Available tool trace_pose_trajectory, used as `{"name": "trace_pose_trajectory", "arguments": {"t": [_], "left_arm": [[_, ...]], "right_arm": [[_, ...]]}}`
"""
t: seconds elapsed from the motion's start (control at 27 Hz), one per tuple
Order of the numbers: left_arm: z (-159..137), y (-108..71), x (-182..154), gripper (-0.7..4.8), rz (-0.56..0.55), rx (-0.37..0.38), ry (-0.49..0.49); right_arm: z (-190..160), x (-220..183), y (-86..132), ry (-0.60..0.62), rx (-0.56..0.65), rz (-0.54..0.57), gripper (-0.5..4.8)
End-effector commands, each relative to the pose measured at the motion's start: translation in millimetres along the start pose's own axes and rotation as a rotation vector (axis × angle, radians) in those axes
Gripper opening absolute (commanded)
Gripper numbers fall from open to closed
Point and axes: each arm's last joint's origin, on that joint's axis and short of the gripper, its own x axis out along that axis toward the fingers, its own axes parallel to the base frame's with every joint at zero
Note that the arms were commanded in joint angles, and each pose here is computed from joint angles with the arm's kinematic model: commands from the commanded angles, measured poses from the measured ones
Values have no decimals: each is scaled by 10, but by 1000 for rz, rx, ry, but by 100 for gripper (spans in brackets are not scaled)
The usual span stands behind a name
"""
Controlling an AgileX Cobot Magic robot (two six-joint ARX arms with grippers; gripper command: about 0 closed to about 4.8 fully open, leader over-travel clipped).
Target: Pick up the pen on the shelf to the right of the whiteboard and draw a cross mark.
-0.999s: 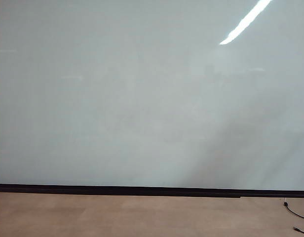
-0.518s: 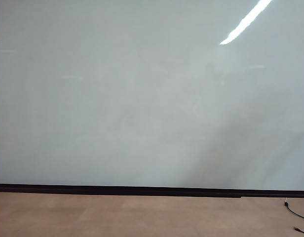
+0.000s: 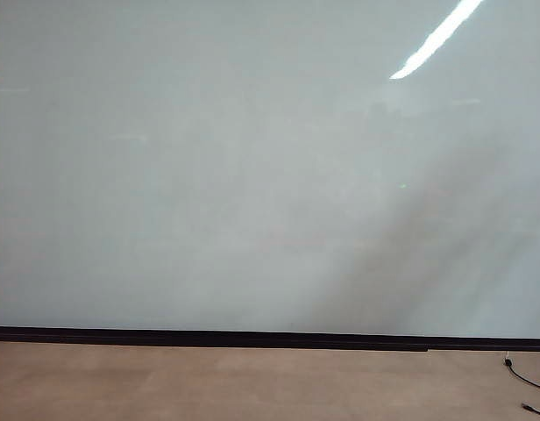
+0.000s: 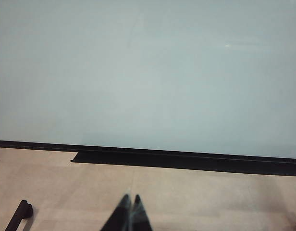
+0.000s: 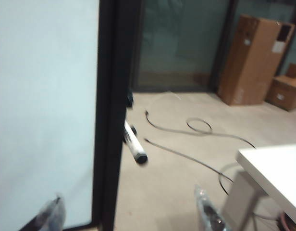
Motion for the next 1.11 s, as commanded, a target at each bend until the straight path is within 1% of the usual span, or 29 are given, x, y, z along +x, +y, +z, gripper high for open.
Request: {"name": "trace_pose_trajectory", "arguments": {"t": [0.04, 0.11, 0.3, 0.33, 0.48, 0.74, 1.11], "left_arm": [[14, -1, -2, -4, -4, 4, -8], [13, -1, -2, -4, -4, 4, -7], [13, -1, -2, -5, -4, 4, -7], [13, -1, -2, -4, -4, 4, -7], [13, -1, -2, -4, -4, 4, -7], [14, -1, -2, -4, -4, 4, -8], [14, -2, -2, -5, -5, 4, -8]], "right_arm": [[67, 100, -11, -59, 21, 50, 360], [51, 152, -22, -64, 20, 60, 381], [5, 255, -79, -73, 12, 95, 389], [-8, 301, -116, -91, 9, 110, 393], [-68, 401, -230, -120, 7, 153, 392], [-151, 522, -286, -151, 0, 136, 401], [-222, 846, -339, -140, 0, 206, 400]]}}
